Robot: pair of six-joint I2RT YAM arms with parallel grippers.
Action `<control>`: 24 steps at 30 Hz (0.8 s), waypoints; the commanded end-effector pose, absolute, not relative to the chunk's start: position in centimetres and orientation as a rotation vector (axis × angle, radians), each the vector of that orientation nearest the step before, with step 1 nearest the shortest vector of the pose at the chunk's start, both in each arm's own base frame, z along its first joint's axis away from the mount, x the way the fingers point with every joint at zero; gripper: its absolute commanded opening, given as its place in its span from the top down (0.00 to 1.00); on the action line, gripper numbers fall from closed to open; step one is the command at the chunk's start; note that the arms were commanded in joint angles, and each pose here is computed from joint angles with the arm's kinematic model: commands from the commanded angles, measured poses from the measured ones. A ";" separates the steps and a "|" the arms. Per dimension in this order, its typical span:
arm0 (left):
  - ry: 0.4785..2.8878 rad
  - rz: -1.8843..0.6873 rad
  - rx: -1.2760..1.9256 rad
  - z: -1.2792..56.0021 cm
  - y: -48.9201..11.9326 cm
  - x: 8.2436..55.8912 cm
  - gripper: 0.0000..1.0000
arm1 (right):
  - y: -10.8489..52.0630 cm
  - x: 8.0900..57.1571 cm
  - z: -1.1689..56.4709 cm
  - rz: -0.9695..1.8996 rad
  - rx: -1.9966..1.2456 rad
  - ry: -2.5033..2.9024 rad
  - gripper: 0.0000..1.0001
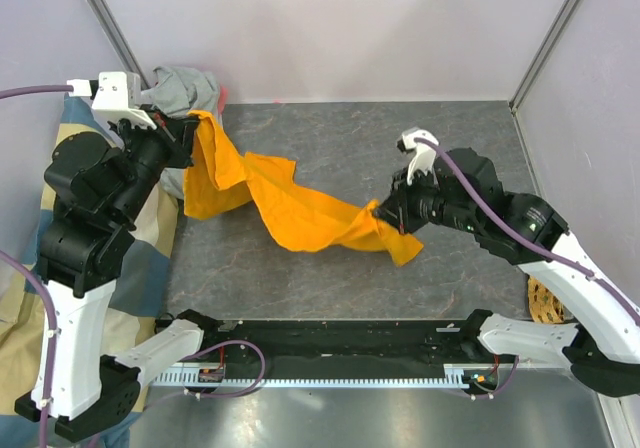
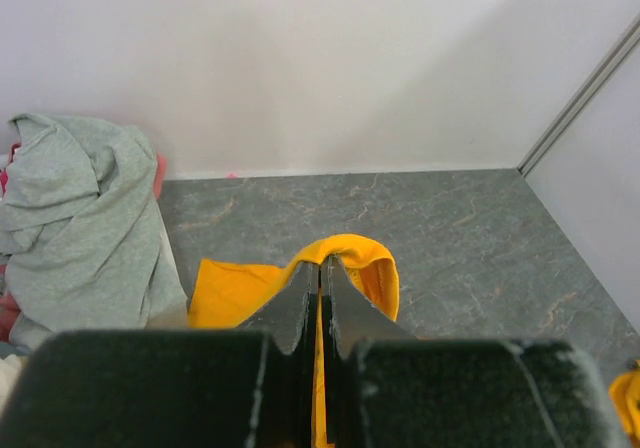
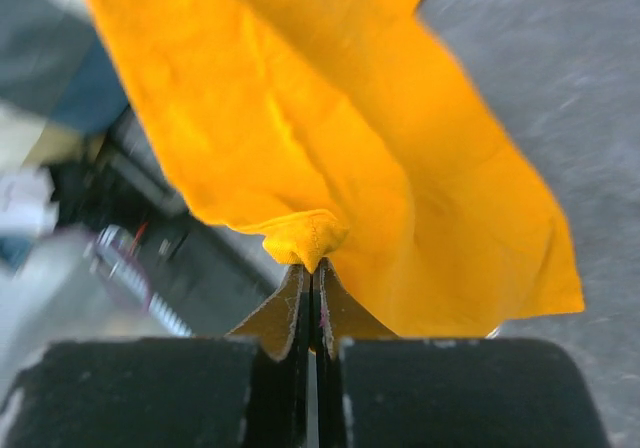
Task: Fold and stack the t-shirts
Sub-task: Flatten the tshirt out
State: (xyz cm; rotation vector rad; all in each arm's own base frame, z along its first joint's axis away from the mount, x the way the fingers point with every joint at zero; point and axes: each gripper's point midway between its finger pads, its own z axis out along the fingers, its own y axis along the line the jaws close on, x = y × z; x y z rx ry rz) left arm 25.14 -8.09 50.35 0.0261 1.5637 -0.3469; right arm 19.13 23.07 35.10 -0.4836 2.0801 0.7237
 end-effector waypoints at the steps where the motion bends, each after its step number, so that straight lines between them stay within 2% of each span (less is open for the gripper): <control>1: 1.564 -0.342 0.026 50.2 -7.9 25.1 0.98 | 25.0 12.9 32.6 1.034 -0.740 2.157 0.97; 7: 1.615 -0.374 0.026 48.2 -8.7 25.5 0.98 | 27.2 9.9 26.6 1.241 -0.972 2.240 1.00; 16: 1.681 -0.357 0.019 45.2 -9.0 26.8 0.98 | 30.8 10.2 17.3 1.347 -1.227 2.391 1.00; 17: 1.684 -0.358 0.018 45.0 -9.0 26.8 0.98 | 31.2 10.8 15.2 1.325 -1.253 2.439 0.95; 20: 1.699 -0.352 0.017 44.4 -9.1 27.2 0.98 | 32.4 12.4 11.3 1.271 -1.300 2.523 0.61; 21: 1.701 -0.356 0.017 44.3 -9.2 27.2 0.98 | 32.5 13.4 10.2 1.200 -1.287 2.558 0.42; 23: 1.706 -0.363 0.022 44.1 -9.4 27.3 0.98 | 33.4 15.4 8.3 1.101 -1.239 2.627 0.31; 24: 1.709 -0.366 0.023 43.9 -9.4 27.2 0.98 | 33.3 17.0 7.2 0.978 -1.193 2.648 0.29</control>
